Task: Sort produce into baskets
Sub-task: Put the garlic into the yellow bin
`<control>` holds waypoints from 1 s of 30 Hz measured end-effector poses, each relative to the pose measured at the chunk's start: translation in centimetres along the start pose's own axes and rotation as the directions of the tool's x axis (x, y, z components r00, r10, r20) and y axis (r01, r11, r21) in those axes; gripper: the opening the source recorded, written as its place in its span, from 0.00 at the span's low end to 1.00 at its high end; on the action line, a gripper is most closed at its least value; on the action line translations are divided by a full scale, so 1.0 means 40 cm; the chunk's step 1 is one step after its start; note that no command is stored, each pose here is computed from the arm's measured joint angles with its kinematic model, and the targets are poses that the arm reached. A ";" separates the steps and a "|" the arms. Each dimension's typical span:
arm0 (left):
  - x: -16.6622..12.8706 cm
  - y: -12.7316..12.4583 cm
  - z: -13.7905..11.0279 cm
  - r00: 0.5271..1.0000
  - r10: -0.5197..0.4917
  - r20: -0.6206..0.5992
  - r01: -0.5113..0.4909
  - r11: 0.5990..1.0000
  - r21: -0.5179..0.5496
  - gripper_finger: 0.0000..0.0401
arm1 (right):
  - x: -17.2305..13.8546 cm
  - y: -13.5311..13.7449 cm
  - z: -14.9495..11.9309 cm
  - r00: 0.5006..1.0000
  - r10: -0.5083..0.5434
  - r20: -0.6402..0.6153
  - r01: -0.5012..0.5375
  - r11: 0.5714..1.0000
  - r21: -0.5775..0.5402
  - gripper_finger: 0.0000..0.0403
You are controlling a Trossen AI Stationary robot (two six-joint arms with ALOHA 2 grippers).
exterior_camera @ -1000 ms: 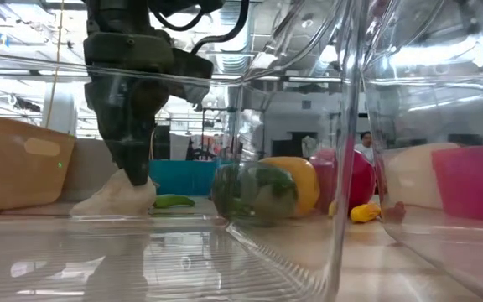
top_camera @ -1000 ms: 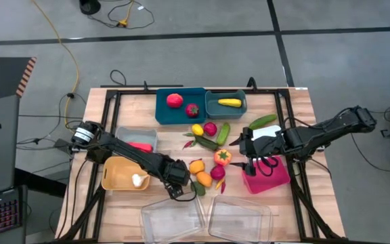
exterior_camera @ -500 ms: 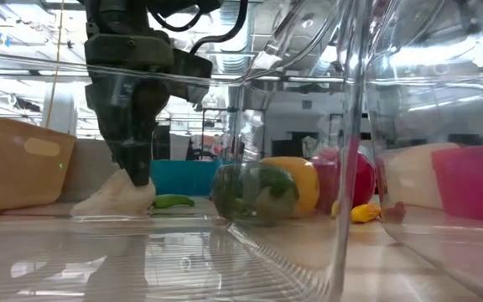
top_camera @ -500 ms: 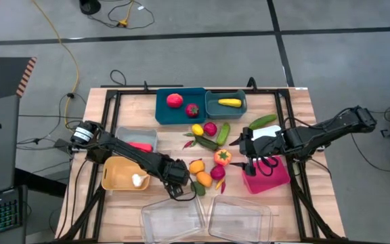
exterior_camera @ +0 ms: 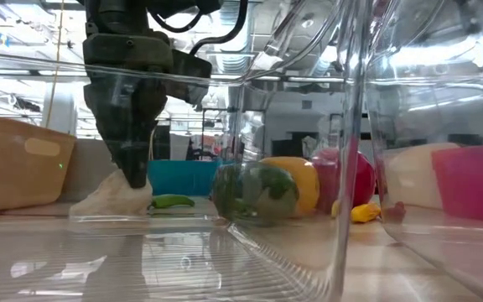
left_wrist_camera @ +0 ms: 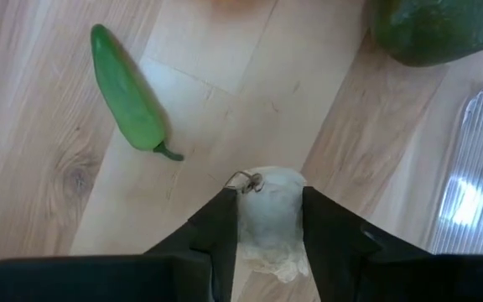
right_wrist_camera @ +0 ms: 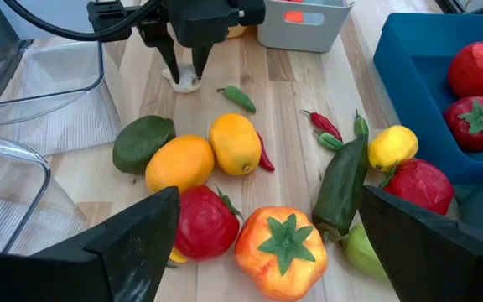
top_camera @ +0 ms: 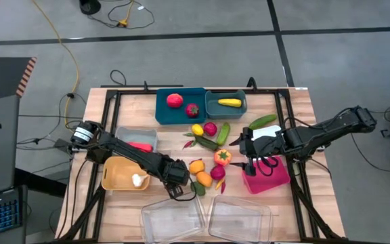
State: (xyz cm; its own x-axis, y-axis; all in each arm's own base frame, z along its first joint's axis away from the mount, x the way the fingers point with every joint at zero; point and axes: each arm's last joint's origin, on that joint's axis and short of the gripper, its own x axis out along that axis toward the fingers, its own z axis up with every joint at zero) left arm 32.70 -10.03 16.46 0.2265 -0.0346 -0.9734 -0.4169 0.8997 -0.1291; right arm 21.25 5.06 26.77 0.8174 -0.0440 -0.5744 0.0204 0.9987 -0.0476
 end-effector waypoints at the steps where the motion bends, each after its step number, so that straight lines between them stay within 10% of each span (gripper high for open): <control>1: 0.000 0.000 0.000 1.000 0.000 -0.001 0.000 1.000 0.000 0.26 | 0.000 0.000 0.000 1.000 0.000 0.000 0.000 1.000 0.000 0.98; 24: -0.129 0.009 0.106 1.000 0.000 -0.004 0.000 0.990 0.140 0.26 | 0.000 0.000 0.000 1.000 0.000 0.000 0.000 1.000 0.000 0.98; 30: -0.214 0.024 0.116 0.983 0.184 -0.010 -0.173 0.938 0.299 0.26 | 0.000 0.000 0.000 1.000 0.000 0.000 0.000 1.000 0.000 0.98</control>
State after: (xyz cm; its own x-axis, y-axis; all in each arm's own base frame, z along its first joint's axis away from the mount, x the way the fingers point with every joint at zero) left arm 34.44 -6.86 25.54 0.1375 0.1276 -0.9823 -0.1670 0.9805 0.1040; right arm 21.25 5.06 26.77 0.8174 -0.0440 -0.5743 0.0204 0.9987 -0.0476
